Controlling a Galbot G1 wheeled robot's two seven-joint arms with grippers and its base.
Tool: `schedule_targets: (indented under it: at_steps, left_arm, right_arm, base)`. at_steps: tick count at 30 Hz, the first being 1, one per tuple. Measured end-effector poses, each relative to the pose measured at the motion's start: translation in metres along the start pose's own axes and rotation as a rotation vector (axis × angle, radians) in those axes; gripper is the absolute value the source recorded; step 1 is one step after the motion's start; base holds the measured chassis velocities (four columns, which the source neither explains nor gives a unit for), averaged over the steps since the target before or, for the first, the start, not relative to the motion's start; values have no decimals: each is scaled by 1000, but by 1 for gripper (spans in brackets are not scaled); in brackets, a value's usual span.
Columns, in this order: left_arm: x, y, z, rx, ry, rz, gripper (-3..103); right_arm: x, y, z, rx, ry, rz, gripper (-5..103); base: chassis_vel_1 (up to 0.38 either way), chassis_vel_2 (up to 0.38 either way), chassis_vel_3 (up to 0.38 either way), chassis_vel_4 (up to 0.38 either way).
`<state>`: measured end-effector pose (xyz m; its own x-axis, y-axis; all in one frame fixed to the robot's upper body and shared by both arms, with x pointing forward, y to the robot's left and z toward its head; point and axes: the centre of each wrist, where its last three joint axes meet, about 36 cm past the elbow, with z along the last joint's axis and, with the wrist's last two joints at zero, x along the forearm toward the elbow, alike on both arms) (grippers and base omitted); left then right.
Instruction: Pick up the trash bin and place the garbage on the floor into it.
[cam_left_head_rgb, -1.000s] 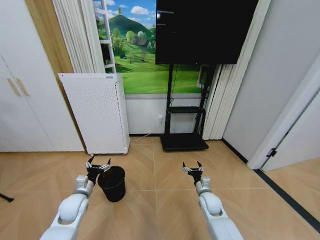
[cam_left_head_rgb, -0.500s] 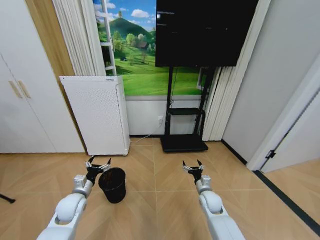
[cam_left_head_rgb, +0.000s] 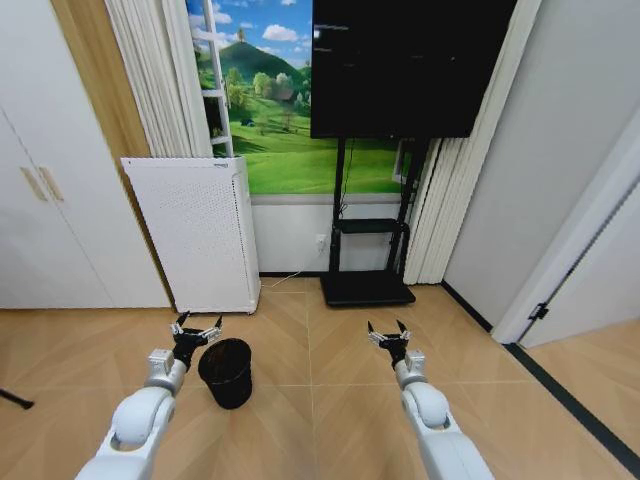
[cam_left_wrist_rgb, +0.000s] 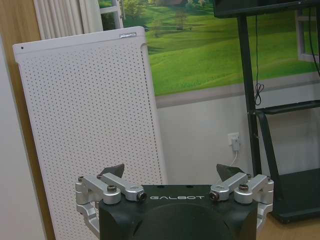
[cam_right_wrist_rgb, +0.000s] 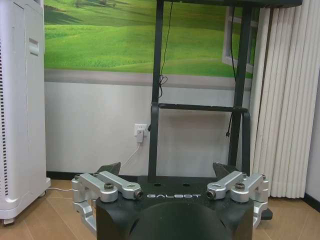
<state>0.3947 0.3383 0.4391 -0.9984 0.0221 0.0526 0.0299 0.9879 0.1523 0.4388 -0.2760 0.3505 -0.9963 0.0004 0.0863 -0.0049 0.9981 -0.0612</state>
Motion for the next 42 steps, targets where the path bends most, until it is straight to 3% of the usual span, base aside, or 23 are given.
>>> schedule_targets:
  at_steps: [30, 42]
  left_arm:
    - [28, -2, 2, 1, 21, -22, 100]
    - [34, 9, 0, 13, 19, -39, 100]
  right_arm:
    - [10, 0, 7, -16, -3, 6, 100]
    - [8, 5, 0, -5, -9, 5, 100]
  base:
    - [0, 0, 0, 0]
    - [0, 0, 0, 0]
